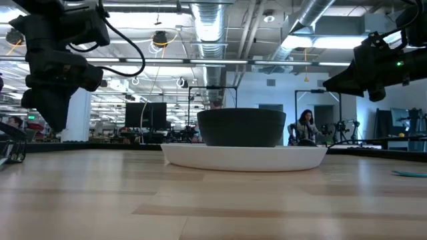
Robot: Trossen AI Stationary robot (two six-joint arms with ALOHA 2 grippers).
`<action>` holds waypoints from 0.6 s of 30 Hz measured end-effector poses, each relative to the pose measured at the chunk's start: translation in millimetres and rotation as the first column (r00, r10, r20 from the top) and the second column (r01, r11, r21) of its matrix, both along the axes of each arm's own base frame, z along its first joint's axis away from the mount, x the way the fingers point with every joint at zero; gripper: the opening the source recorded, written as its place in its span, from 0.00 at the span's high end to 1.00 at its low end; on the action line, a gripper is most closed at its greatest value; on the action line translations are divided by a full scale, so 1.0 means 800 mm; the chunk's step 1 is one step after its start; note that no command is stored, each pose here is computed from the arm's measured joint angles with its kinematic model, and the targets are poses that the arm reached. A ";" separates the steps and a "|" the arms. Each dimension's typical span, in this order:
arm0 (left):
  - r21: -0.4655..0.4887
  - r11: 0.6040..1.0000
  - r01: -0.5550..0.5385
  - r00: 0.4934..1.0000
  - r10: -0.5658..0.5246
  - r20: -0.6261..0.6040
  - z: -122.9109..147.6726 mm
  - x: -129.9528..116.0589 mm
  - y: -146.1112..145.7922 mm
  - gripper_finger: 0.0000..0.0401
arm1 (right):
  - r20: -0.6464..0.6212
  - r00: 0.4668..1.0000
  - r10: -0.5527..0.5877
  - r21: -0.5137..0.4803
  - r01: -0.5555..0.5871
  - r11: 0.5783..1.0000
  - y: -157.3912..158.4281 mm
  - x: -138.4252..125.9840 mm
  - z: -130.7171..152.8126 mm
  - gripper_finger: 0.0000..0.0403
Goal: Set table place
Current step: Put the black bowl on the white plate
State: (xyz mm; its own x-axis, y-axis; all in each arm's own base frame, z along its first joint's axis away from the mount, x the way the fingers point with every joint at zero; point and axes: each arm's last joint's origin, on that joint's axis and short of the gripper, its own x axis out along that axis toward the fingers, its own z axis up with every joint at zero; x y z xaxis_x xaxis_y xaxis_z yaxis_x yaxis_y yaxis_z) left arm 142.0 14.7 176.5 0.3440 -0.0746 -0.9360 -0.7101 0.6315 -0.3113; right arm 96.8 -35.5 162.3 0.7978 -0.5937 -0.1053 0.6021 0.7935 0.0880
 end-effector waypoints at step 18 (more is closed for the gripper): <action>-0.077 0.996 0.043 0.999 -0.045 -0.012 -0.001 -0.003 -0.003 0.58 | -0.005 1.000 0.001 -0.007 -0.001 1.000 0.000 0.000 0.000 0.61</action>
